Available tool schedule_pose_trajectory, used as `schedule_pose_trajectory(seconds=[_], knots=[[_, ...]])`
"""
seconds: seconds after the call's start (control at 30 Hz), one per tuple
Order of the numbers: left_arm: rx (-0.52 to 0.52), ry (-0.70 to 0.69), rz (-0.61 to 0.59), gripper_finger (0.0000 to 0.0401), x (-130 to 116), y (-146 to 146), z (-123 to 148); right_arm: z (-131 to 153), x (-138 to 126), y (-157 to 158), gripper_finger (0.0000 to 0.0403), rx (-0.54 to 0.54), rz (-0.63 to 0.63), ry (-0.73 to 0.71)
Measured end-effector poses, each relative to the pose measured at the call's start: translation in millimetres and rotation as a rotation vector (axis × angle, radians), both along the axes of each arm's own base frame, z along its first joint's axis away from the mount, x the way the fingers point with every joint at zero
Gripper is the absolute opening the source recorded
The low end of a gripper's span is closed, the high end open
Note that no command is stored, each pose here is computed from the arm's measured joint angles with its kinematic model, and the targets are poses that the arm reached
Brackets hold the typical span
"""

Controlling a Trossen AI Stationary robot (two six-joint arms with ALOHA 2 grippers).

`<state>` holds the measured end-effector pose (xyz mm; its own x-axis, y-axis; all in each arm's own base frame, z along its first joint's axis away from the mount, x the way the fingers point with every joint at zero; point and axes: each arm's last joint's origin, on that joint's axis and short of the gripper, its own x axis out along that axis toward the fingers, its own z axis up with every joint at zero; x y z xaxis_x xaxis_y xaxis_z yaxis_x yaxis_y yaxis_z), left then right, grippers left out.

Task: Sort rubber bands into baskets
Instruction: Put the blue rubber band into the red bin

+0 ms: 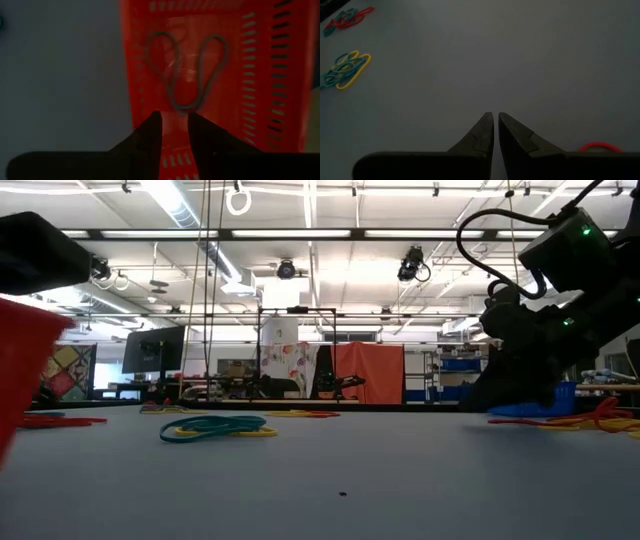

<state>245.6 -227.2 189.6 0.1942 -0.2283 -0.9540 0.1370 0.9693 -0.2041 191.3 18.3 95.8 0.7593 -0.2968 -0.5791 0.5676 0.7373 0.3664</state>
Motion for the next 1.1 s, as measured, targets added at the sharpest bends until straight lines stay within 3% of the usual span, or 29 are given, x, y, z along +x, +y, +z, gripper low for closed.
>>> schedule_pose_trajectory(seconds=[0.27,0.43,0.57,0.73,1.0,1.1], knots=[[0.021,0.04,0.009,0.0098,-0.4,5.8,0.0,0.0,0.1,-1.4,0.0041,-0.007,-0.002,0.003],[0.051,0.071,0.014,0.0098,1.0,8.8,18.4,0.0,0.1,-1.4,0.0041,-0.008,-0.002,0.003],[0.197,0.034,0.041,0.0098,-3.4,18.2,46.9,0.0,0.1,-1.4,0.0041,-0.008,-0.001,0.003],[0.376,-0.014,0.221,0.0098,-27.9,47.4,72.4,0.0,0.1,-1.1,0.0041,-0.011,0.006,0.006],[0.342,-0.009,0.528,0.0096,-75.0,89.4,45.3,0.0,0.2,-1.0,0.0041,-0.018,0.016,0.009],[0.336,-0.071,0.665,0.0095,-85.6,107.8,30.5,0.6,0.6,-1.0,0.0041,-0.017,0.015,0.001]])
